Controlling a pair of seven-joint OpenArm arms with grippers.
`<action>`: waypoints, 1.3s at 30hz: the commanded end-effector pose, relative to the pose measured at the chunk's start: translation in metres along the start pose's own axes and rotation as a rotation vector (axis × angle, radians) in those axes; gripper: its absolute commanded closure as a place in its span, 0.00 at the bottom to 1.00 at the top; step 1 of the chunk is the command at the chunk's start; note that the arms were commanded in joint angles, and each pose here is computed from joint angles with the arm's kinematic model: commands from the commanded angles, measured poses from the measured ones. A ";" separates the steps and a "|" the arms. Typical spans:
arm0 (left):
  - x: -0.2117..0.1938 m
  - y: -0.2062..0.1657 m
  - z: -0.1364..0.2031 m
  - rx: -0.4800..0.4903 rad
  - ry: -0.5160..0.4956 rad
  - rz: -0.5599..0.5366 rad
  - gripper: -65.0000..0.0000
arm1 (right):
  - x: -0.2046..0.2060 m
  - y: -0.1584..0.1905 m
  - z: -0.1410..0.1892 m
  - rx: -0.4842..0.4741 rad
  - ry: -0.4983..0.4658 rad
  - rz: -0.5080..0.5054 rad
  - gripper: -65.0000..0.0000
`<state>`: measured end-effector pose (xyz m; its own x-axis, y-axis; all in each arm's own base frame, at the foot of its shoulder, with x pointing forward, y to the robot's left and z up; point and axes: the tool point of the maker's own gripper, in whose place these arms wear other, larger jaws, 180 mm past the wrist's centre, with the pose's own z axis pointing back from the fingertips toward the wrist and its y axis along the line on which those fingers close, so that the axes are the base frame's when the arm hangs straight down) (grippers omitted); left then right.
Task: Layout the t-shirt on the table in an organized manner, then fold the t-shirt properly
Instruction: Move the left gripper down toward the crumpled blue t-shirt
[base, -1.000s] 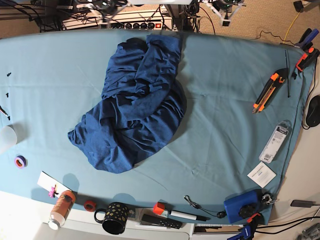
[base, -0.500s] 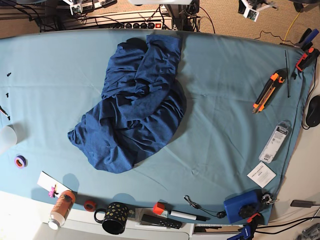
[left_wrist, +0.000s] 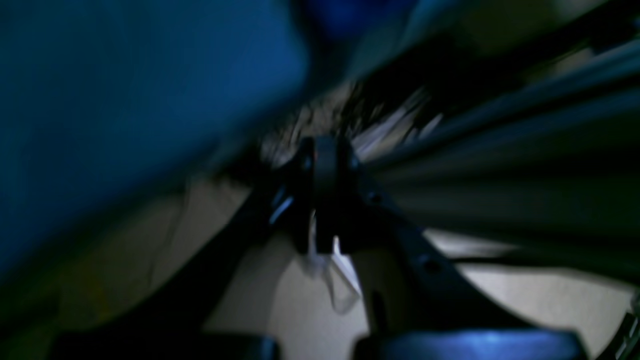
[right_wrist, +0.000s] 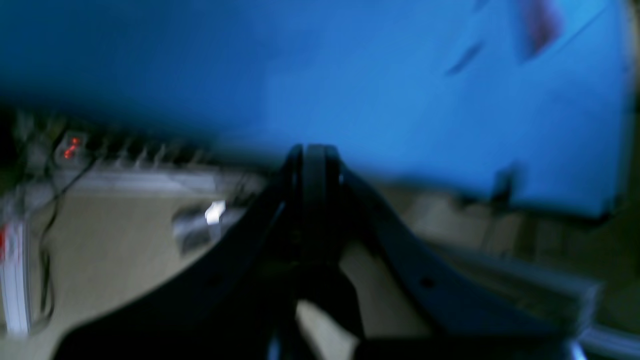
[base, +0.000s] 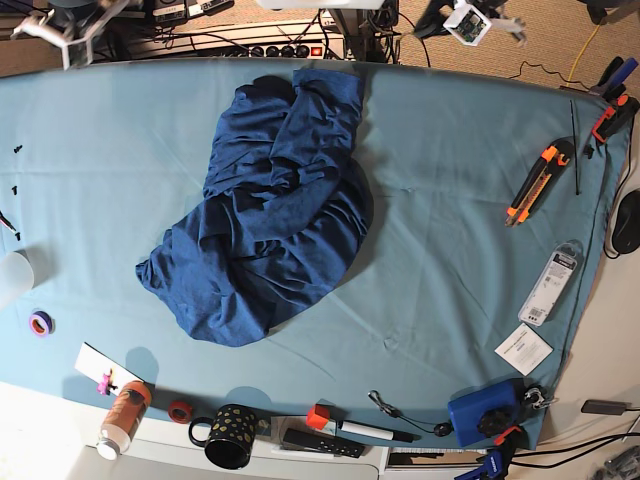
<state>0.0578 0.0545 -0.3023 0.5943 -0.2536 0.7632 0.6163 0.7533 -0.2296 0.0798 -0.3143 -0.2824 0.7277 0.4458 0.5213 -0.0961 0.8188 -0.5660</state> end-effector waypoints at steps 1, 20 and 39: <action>0.003 -0.003 0.002 -0.015 -0.009 -0.005 1.00 | 0.020 -0.008 0.006 -0.022 -0.071 0.021 1.00; 0.122 0.051 -0.039 0.160 -0.393 -0.172 1.00 | 0.176 -0.089 -0.012 -0.340 -0.553 -0.159 1.00; 0.156 0.057 -0.087 -0.145 -0.470 -0.295 1.00 | 0.168 -0.093 -0.035 -0.369 -0.489 -0.295 1.00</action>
<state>0.2294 0.0068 -0.2633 0.1454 -0.1616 0.9761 0.8015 0.5976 -0.0205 0.2344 -0.3278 -0.1774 0.3236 0.3778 0.8675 0.3471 0.8055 -0.4803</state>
